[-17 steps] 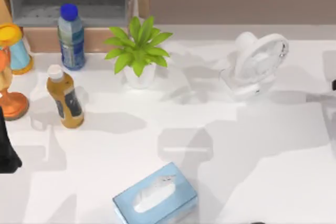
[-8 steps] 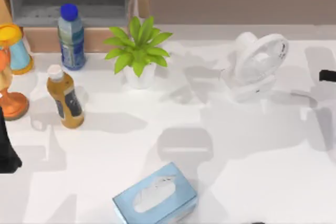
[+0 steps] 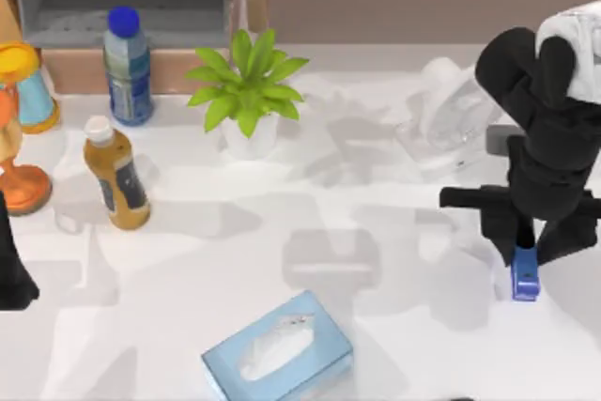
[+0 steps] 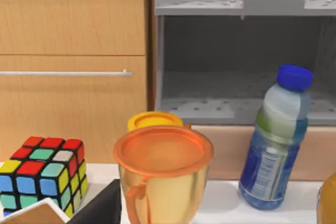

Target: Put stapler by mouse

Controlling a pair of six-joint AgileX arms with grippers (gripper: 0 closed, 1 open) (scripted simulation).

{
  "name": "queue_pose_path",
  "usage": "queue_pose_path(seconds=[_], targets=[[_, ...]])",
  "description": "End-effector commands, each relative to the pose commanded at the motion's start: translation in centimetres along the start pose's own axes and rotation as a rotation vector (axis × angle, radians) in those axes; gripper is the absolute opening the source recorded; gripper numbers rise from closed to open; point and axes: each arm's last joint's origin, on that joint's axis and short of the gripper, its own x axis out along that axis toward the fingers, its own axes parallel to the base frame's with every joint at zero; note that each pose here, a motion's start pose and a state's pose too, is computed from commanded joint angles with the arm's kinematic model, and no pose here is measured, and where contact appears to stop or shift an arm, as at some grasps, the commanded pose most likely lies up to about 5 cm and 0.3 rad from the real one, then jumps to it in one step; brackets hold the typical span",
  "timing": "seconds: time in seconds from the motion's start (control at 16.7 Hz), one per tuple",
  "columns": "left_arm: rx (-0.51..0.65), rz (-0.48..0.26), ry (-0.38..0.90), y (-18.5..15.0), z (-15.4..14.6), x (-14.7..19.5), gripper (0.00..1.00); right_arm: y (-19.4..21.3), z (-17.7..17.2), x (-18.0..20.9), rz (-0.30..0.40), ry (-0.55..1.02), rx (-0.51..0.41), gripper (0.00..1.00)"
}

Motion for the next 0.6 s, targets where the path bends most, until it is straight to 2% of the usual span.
queue_pose_path(seconds=[0.12,0.3,0.42,0.6], targets=[[0.0,0.0,0.0,0.0,0.0,0.0,1.0,3.0,-1.8,0.0,0.002,-0.018,-0.046,0.0],[0.0,0.0,0.0,0.0,0.0,0.0,1.0,6.6,-3.6,-0.7,0.048,-0.093,-0.109,0.0],[0.0,0.0,0.0,0.0,0.0,0.0,1.0,7.7,-4.1,-1.3,0.076,-0.13,-0.131,0.0],[0.0,0.0,0.0,0.0,0.0,0.0,1.0,7.7,-4.1,-1.3,0.078,-0.132,-0.132,0.0]])
